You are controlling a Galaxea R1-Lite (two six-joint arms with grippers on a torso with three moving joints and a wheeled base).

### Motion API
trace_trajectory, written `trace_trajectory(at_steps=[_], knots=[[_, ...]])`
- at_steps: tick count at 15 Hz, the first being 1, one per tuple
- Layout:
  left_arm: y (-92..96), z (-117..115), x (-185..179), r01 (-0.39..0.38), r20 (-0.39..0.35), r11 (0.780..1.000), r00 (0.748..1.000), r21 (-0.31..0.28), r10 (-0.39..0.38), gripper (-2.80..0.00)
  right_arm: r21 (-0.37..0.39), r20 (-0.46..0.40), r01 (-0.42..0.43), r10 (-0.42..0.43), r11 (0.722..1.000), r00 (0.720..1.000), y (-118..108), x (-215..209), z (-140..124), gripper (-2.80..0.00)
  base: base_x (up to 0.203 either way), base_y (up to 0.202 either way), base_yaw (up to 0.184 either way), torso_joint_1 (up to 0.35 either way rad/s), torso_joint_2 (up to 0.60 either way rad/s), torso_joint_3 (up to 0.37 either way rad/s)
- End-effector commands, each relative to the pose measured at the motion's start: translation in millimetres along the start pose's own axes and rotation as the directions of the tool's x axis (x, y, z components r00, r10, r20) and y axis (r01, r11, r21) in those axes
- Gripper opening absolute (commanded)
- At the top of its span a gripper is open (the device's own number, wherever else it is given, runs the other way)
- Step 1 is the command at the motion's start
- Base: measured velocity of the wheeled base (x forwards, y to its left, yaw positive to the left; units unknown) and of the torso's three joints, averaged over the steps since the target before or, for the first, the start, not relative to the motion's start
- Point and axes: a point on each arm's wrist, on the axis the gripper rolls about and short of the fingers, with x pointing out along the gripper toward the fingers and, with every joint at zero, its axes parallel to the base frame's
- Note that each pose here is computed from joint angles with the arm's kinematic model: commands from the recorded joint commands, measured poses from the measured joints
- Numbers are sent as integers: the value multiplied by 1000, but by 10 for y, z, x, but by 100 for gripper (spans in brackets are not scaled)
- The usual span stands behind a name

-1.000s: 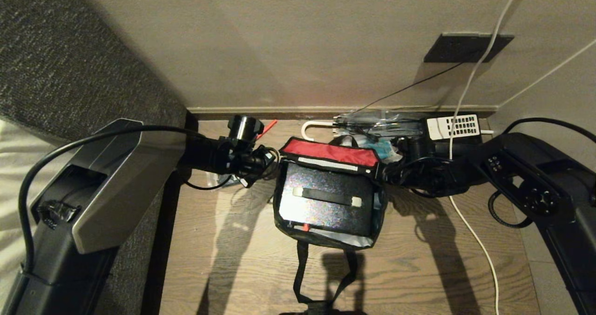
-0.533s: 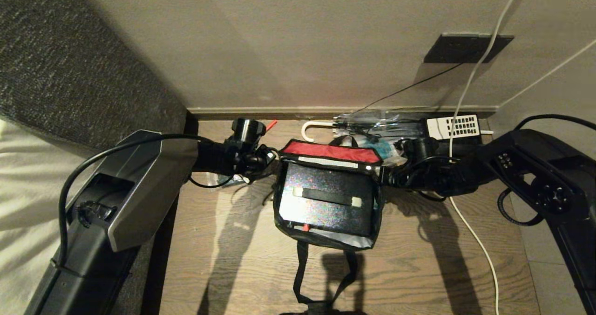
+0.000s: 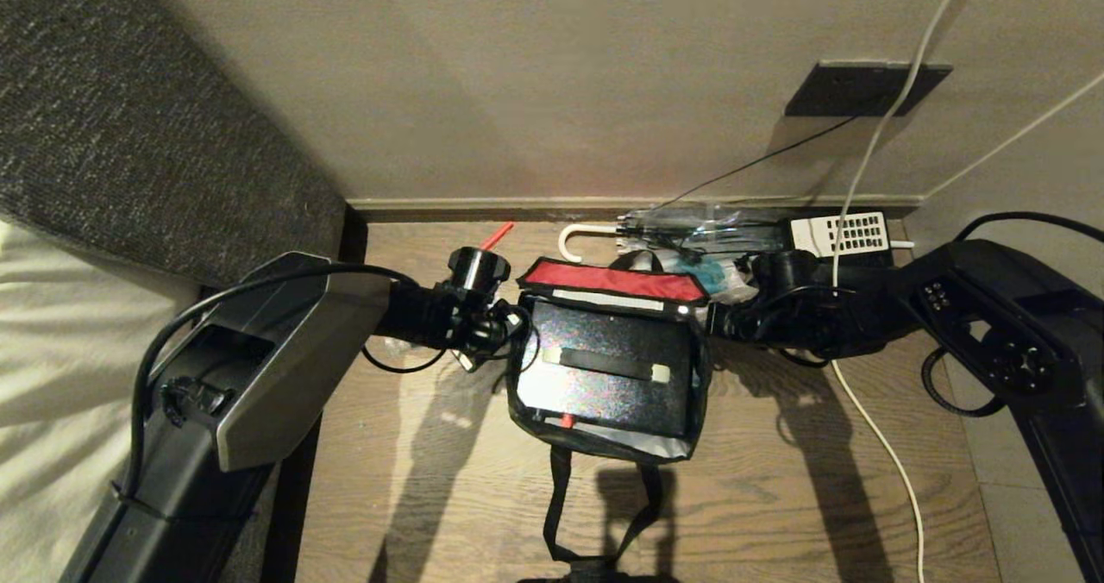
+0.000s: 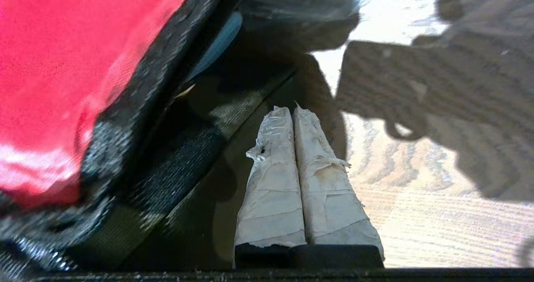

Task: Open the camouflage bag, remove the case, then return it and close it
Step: Close the top of the storage box

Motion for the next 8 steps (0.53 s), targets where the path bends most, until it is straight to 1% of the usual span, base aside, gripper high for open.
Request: trace_trajectory(at_steps=[1, 4, 6, 8], knots=[[61, -63, 59, -21, -17, 1000, 1000, 20, 21, -280, 2, 3, -2, 2, 1000, 1000, -4, 26, -2, -280, 0, 0, 0, 0, 0, 0], [17, -112, 36, -12, -31, 1000, 999, 26, 13, -280, 9, 0, 5, -5, 1000, 1000, -44, 30, -9, -280, 0, 0, 0, 0, 0, 0], [-53, -255, -22, -19, -68, 999, 997, 36, 21, -280, 10, 6, 9, -9, 1000, 1000, -79, 49, 2, -280, 0, 0, 0, 0, 0, 0], [-114, -371, -91, -35, -107, 999, 994, 2, 35, -280, 11, 15, 12, -12, 1000, 1000, -108, 94, 50, -280, 0, 0, 0, 0, 0, 0]])
